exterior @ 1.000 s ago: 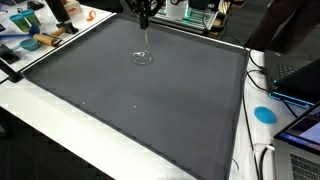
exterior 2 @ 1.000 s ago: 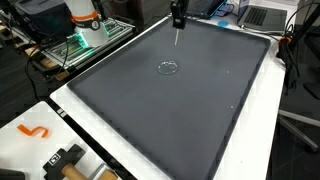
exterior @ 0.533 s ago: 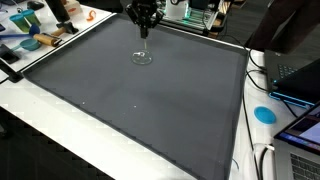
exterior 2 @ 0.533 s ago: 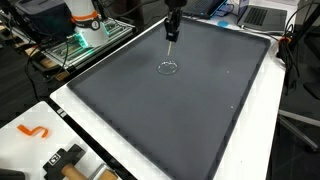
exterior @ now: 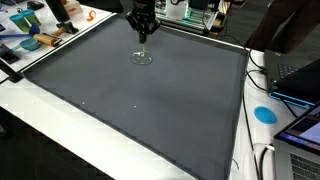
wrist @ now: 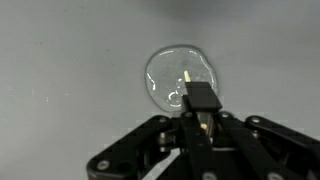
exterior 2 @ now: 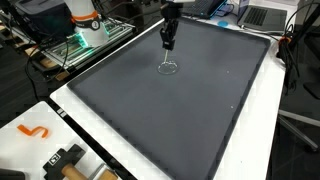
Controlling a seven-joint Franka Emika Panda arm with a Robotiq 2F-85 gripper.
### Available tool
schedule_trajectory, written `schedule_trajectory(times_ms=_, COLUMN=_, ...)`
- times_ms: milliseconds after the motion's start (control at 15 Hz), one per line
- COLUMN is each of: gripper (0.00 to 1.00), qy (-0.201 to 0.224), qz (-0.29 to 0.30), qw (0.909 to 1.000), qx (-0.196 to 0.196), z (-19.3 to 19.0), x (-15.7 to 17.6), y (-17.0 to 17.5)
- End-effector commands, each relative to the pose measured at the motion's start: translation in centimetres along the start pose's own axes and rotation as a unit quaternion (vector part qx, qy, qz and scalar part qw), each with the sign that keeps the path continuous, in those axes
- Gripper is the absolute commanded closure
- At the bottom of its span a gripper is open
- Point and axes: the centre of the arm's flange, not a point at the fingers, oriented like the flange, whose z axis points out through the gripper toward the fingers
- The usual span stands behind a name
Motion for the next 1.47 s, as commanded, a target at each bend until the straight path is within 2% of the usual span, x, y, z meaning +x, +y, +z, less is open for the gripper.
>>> schedule_trajectory(times_ms=0, gripper=0.97, qy=0.009, qz=0.007, qw=0.9999, qx=-0.009, z=1.8, x=-0.5, y=0.0)
schedule_trajectory(times_ms=667, gripper=0.97, qy=0.004, qz=0.013, qw=0.9999, qx=-0.009, z=3.4, x=-0.4, y=0.1)
schedule_trajectory(times_ms=1133, gripper=0.97, qy=0.005, qz=0.005, qw=0.9999, qx=-0.015, z=0.4, x=0.0, y=0.4)
schedule_trajectory(times_ms=1400, gripper=0.97, qy=0.004, qz=-0.004, qw=0.9998, qx=-0.021, z=-1.9, x=1.4, y=0.5)
